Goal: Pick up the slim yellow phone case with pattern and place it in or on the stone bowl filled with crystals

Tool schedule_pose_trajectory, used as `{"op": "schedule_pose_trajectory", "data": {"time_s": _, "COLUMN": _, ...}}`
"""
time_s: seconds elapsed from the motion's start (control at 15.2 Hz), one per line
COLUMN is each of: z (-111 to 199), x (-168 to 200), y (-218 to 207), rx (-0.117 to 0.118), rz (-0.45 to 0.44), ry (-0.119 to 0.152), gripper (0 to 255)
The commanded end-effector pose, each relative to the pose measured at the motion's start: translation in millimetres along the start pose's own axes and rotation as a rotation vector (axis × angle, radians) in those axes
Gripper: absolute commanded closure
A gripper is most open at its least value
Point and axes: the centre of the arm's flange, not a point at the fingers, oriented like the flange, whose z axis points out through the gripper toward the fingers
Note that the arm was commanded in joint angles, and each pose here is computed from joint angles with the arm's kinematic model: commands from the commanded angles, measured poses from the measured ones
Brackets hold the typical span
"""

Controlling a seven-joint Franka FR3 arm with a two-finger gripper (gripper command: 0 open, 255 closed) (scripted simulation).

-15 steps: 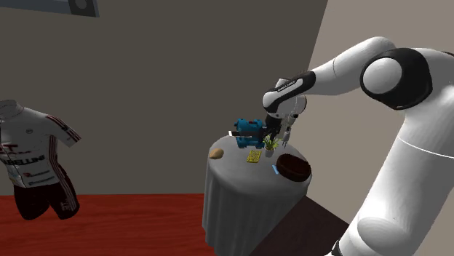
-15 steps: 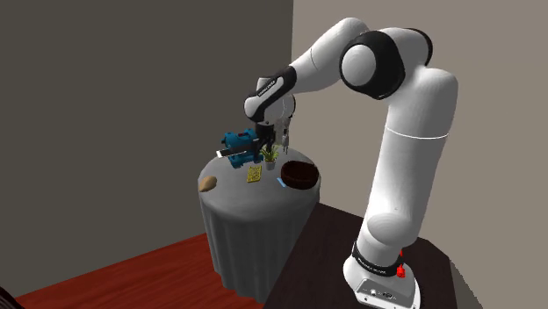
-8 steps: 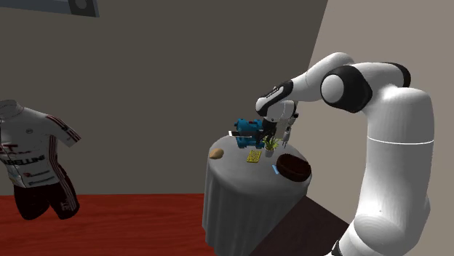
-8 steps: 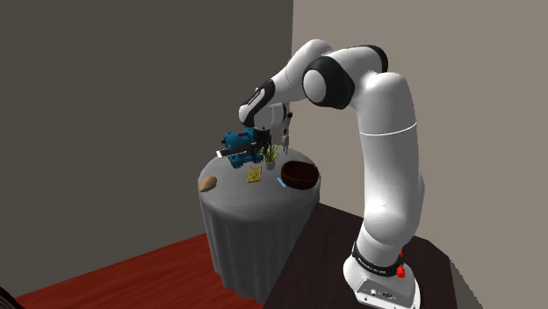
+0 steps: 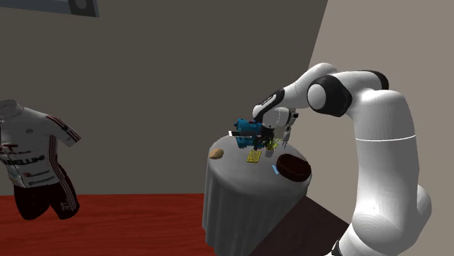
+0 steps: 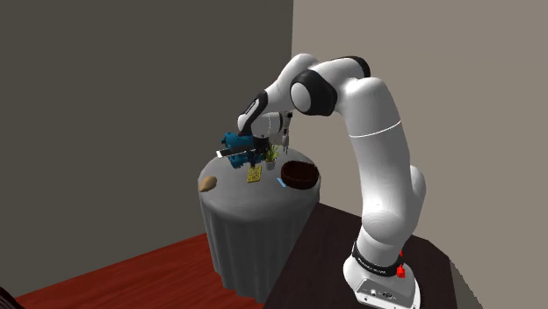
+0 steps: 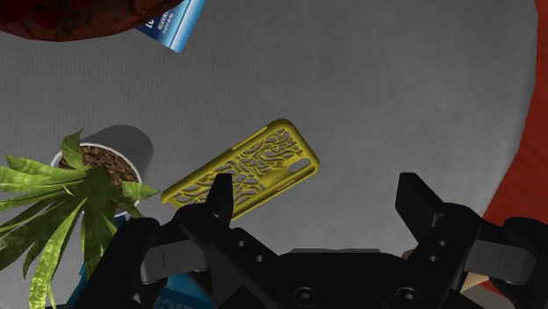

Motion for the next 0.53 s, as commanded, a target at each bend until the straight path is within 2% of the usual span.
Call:
{"op": "schedule_pose_trajectory", "data": {"time_s": 0.0, "z": 11.5, "x": 1.3, "y": -0.2, "rx": 0.000, "rz": 0.000, "ry": 0.000, "gripper": 0}}
{"op": "schedule_pose_trajectory", "data": {"time_s": 0.46, "z": 14.5, "x": 1.3, "y": -0.2, "rx": 0.000, "rz": 0.000, "ry": 0.000, "gripper": 0}}
